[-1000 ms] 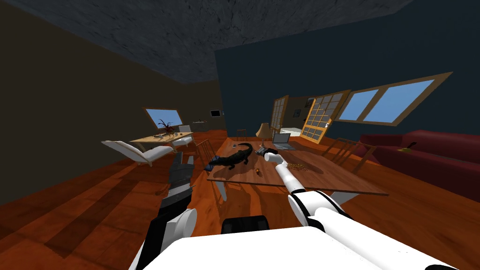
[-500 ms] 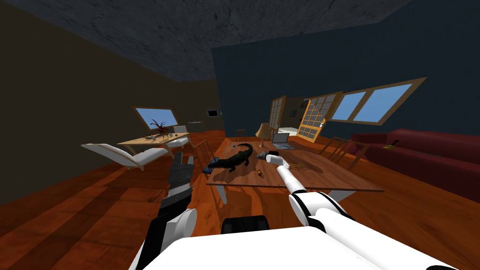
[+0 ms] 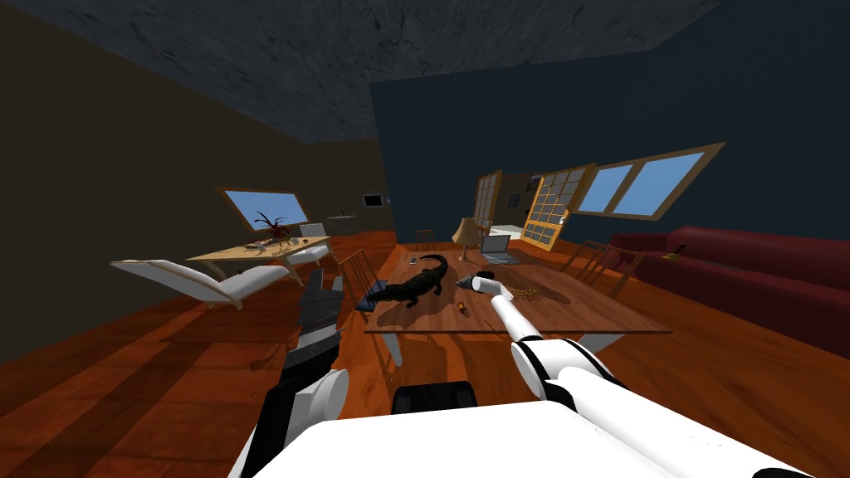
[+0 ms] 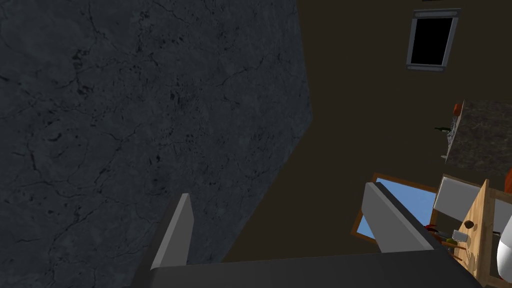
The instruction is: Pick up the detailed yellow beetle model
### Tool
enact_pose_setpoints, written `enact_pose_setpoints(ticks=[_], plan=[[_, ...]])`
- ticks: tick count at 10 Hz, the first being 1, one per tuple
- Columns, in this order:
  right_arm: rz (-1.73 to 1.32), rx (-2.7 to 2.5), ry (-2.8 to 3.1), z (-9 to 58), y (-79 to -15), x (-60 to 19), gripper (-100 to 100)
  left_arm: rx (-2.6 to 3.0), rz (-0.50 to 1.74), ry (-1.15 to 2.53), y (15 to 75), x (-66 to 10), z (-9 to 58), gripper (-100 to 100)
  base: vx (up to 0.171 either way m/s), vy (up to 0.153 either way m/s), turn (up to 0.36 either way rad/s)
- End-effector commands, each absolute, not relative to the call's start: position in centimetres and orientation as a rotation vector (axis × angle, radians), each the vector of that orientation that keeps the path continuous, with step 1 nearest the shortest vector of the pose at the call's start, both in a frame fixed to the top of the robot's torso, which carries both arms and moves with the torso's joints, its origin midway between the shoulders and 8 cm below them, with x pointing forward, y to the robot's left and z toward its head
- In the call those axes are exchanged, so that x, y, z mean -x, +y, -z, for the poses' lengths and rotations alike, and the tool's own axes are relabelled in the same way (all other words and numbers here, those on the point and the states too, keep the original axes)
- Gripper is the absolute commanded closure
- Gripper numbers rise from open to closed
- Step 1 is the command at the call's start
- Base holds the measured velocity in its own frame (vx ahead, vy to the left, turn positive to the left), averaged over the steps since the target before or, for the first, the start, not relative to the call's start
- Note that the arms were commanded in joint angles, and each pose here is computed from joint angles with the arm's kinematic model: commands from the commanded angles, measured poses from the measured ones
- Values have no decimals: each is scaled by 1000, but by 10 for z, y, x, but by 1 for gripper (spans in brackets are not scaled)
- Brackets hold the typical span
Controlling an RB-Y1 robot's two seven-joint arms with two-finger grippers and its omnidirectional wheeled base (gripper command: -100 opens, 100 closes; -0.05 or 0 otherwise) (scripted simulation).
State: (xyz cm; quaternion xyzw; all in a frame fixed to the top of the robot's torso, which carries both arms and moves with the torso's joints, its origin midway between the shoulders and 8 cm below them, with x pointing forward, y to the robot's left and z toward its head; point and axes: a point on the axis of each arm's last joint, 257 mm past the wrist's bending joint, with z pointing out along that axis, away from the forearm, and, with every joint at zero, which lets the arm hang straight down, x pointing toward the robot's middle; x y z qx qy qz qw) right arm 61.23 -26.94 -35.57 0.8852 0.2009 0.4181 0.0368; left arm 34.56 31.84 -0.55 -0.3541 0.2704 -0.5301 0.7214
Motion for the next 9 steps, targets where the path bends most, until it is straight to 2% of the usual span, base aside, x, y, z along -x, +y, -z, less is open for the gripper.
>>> enact_pose_setpoints(ticks=[1,6,9], plan=[[-1201,-2811,560,381,-274,-596,-100,782,1171,597,318,-346,5,0,38,44,-119],[-953,-3034,396,446,-280,-541,-100,783,1171,597,318,-346,6,0,65,113,-100],[-831,-3125,308,473,-282,-512,-100,782,1171,597,318,-346,5,0,30,58,-60]])
